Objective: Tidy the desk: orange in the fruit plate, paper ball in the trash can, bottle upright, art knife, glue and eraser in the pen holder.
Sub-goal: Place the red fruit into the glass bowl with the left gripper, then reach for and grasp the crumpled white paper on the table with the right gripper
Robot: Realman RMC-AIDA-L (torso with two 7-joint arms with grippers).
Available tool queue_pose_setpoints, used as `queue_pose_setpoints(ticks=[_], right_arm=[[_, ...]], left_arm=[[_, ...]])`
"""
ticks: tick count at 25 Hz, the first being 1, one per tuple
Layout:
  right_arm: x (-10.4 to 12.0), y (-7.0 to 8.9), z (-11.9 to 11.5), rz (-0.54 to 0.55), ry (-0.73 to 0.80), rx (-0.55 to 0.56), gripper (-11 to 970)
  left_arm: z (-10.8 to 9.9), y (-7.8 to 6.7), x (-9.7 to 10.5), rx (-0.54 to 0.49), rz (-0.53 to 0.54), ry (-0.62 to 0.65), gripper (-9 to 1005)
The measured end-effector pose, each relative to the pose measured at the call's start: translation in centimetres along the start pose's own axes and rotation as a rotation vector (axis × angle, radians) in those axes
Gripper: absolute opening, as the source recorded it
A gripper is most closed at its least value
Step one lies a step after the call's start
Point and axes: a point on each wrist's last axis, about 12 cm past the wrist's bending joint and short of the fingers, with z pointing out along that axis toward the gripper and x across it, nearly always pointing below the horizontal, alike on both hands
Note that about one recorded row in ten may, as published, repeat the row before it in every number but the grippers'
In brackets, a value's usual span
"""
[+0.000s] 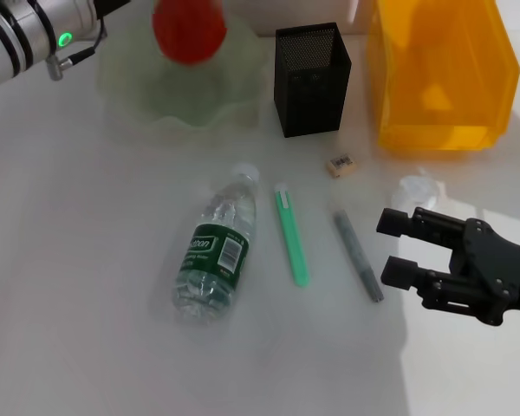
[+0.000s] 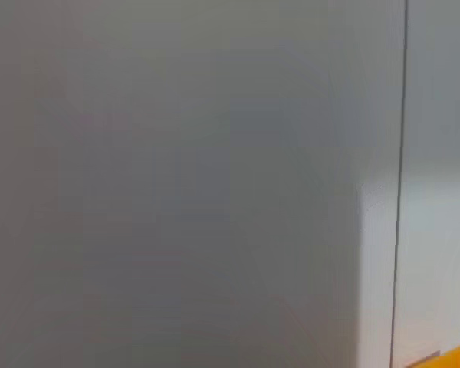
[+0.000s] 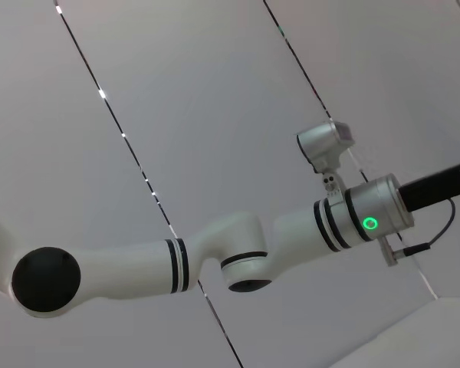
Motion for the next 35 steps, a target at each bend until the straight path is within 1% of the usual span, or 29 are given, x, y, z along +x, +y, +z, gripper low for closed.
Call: queue_pose_setpoints(ticks=[4,6,8,9,10,11,12,13,14,15,16,17,18,19,20,21,22,23,24,25,26,27,28,29,30,31,32,34,35], right_arm=[[0.1,-0.1,0.1,0.009,-0.003,0.004,751],[0.2,-0.1,0.1,0.010,-0.002,0.008,751],[0.1,-0.1,0.1,0.009,-0.005,0.011,751],[0.1,-0.1,0.1,0.008,-0.007,0.012,751],[-0.2,-0.2,-0.2,-0.001,-0.024,0.020,751],[-0.2,-0.2,-0.2,-0.001,-0.024,0.020,751],[-0.6,-0.2,-0.7,-0.017,-0.037,0.032,751],[-1.0,-0.2,-1.1,-0.025,-0.042,0.040,751],[-1.0,-0.2,-1.1,-0.025,-0.042,0.040,752],[-2.4,-0.2,-2.5,-0.040,-0.046,0.060,752],[-2.4,-0.2,-2.5,-0.040,-0.046,0.060,752],[-3.1,-0.2,-3.2,-0.041,-0.046,0.073,752],[-4.1,-0.2,-4.0,-0.039,-0.040,0.092,752],[-5.3,-0.2,-4.9,-0.039,-0.018,0.114,752],[-8.0,-0.3,-6.2,-0.035,0.060,0.154,752],[-8.0,-0.3,-6.2,-0.035,0.060,0.154,752],[-11.1,0.0,-6.8,-0.018,0.186,0.187,752],[-11.1,0.0,-6.8,-0.018,0.186,0.187,752],[-12.4,0.2,-6.8,0.006,0.258,0.207,752],[-15.5,0.5,-6.0,0.052,0.429,0.284,751],[-15.5,0.5,-6.0,0.052,0.429,0.284,751],[-17.9,0.7,-4.6,0.070,0.590,0.387,751],[-17.9,0.7,-4.6,0.070,0.590,0.387,751],[-18.7,0.7,-3.8,0.072,0.667,0.440,752],[-19.9,0.4,-2.1,0.060,0.782,0.535,752],[-20.2,-0.3,-0.5,0.048,0.870,0.596,752],[-20.2,-0.3,-0.5,0.048,0.870,0.596,752],[-20.1,-0.9,0.4,0.048,0.911,0.623,751],[-19.7,-2.1,2.0,0.044,0.978,0.665,751]], left_arm=[[0.1,-0.1,0.2,-0.008,-0.001,0.006,111],[-0.3,0.0,0.4,-0.012,-0.019,-0.008,185],[-1.1,0.0,0.8,0.009,-0.040,-0.027,260],[-1.7,-0.1,0.9,0.038,-0.045,-0.041,297],[-3.0,-0.6,1.1,0.115,-0.057,-0.073,334],[-3.0,-0.6,1.1,0.115,-0.057,-0.073,370],[-4.8,-1.0,1.3,0.208,-0.060,-0.096,405],[-5.9,-1.0,1.5,0.253,-0.060,-0.092,441],[-5.9,-1.0,1.5,0.253,-0.060,-0.092,477],[-7.9,-1.0,1.9,0.348,-0.056,-0.064,513],[-7.9,-1.0,1.9,0.348,-0.056,-0.064,548],[-9.7,-0.8,2.3,0.431,-0.050,-0.008,584],[-9.7,-0.8,2.3,0.431,-0.050,-0.008,617],[-10.6,-0.7,2.5,0.477,-0.046,0.030,650],[-12.0,-0.7,3.1,0.549,-0.036,0.105,683],[-12.0,-0.7,3.1,0.549,-0.036,0.105,717],[-12.9,-0.9,3.7,0.585,-0.021,0.172,750],[-12.9,-0.9,3.7,0.585,-0.021,0.172,783],[-13.2,-0.9,4.1,0.592,-0.013,0.210,816],[-13.7,-0.9,4.7,0.602,-0.010,0.268,821],[-13.7,-0.9,4.7,0.602,-0.010,0.268,826],[-13.8,-0.9,4.9,0.604,-0.013,0.285,832],[-13.8,-1.0,5.0,0.608,-0.017,0.297,837],[-13.8,-1.0,5.0,0.610,-0.018,0.304,842],[-13.8,-1.0,5.1,0.611,-0.017,0.310,841],[-13.8,-1.0,5.1,0.609,-0.014,0.315,840],[-13.8,-1.0,5.1,0.609,-0.014,0.315,839],[-13.8,-1.1,5.2,0.609,-0.014,0.316,837],[-13.8,-1.1,5.2,0.608,-0.014,0.318,836]])
